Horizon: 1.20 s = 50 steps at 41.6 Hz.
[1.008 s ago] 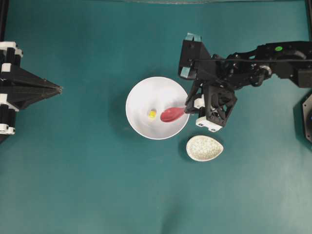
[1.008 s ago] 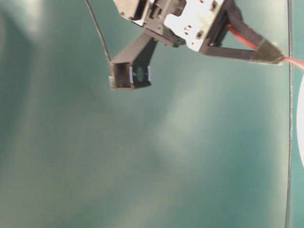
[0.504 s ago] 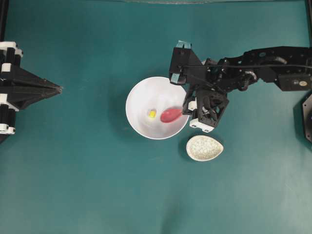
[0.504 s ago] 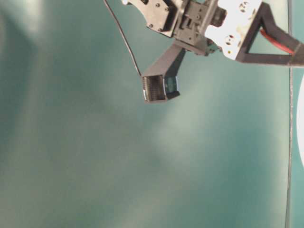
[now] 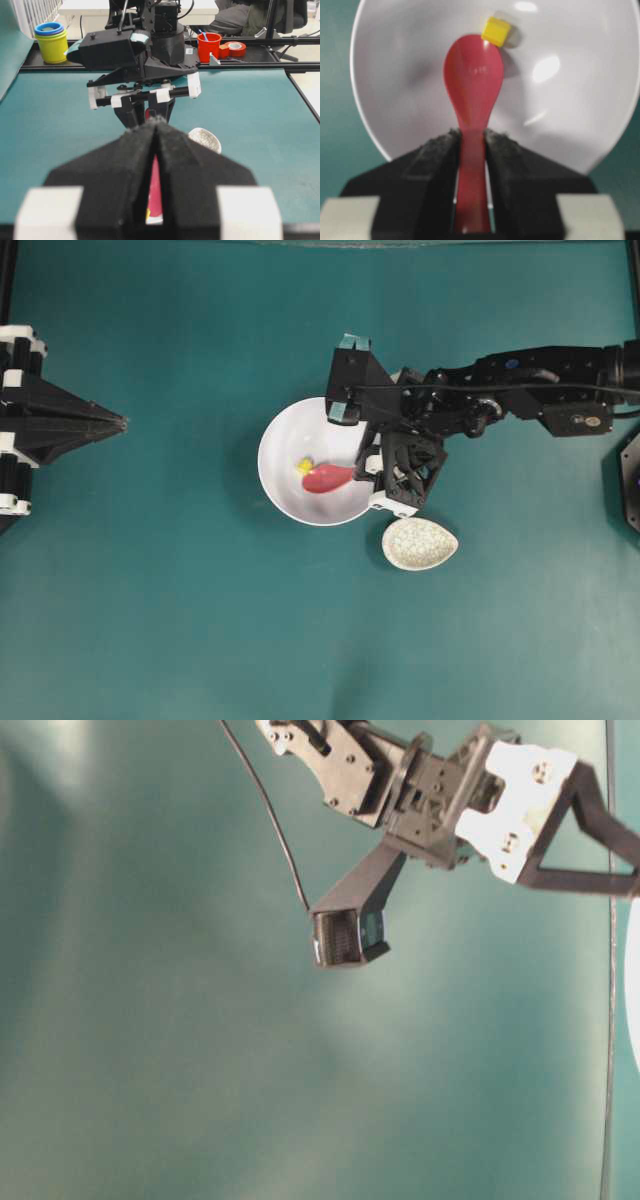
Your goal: Scoop the yellow hexagonal prism block from the bowl with a spoon using the right arm.
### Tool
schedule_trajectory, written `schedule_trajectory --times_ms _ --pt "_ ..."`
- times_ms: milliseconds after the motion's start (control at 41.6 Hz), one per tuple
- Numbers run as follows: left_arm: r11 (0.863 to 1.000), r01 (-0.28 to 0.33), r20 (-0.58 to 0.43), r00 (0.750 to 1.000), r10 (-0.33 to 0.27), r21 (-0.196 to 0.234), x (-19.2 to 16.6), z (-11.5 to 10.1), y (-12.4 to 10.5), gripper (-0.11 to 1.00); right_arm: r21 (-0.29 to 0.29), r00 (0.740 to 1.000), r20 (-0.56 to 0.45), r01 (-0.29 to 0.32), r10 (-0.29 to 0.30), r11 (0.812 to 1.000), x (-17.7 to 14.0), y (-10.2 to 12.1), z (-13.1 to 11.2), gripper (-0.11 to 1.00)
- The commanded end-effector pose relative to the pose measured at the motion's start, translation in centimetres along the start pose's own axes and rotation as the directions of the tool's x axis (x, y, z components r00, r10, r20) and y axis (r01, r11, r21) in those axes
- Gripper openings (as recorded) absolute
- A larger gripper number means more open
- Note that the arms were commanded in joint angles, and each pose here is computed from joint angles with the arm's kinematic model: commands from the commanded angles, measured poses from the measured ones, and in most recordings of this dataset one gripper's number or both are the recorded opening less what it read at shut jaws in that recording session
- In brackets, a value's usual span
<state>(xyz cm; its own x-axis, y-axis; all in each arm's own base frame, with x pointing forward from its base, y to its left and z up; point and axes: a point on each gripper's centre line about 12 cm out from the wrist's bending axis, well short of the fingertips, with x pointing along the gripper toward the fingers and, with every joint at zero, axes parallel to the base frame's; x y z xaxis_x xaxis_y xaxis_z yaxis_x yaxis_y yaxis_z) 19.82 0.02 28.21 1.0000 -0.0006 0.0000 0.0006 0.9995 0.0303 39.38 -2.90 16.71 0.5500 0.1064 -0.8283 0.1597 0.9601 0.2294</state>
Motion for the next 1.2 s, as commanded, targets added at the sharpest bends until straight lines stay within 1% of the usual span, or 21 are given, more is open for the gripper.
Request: schedule_trajectory --times_ms 0,336,600,720,816,912,1056,1176 --pt "1.0 -0.003 0.028 1.0 0.003 0.003 0.2 1.0 0.1 0.0 -0.019 0.998 0.059 0.002 -0.001 1.0 -0.8 0.3 1.5 0.24" --pt "1.0 -0.003 0.031 1.0 0.003 0.003 0.2 1.1 0.1 0.0 -0.047 0.99 0.139 0.033 -0.026 0.998 -0.8 0.0 2.7 0.24" --pt "1.0 -0.002 0.031 1.0 0.002 0.002 0.2 1.1 0.1 0.0 -0.057 0.986 0.166 0.04 -0.031 0.998 -1.1 0.1 3.2 0.24" --pt "1.0 -0.003 0.031 1.0 0.003 0.003 0.2 1.1 0.1 0.0 -0.057 0.98 0.197 0.036 -0.024 0.998 -2.3 0.4 3.7 0.24" --pt "1.0 -0.002 0.031 1.0 0.002 0.003 0.2 1.1 0.1 0.0 -0.061 0.974 0.224 0.03 -0.016 0.998 -3.9 0.7 4.1 0.24" --pt "1.0 -0.003 0.031 1.0 0.003 0.003 0.2 1.1 0.1 0.0 -0.066 0.973 0.229 0.019 -0.003 0.998 -5.5 1.2 4.1 0.24" --pt "1.0 -0.002 0.031 1.0 0.002 0.003 0.2 1.1 0.1 0.0 -0.076 0.981 0.196 0.0 0.015 0.997 -7.3 1.7 3.5 0.24" --pt "1.0 -0.002 0.031 1.0 0.002 0.003 0.2 1.1 0.1 0.0 -0.079 0.988 0.15 -0.011 0.023 0.997 -7.8 1.8 2.6 0.24"
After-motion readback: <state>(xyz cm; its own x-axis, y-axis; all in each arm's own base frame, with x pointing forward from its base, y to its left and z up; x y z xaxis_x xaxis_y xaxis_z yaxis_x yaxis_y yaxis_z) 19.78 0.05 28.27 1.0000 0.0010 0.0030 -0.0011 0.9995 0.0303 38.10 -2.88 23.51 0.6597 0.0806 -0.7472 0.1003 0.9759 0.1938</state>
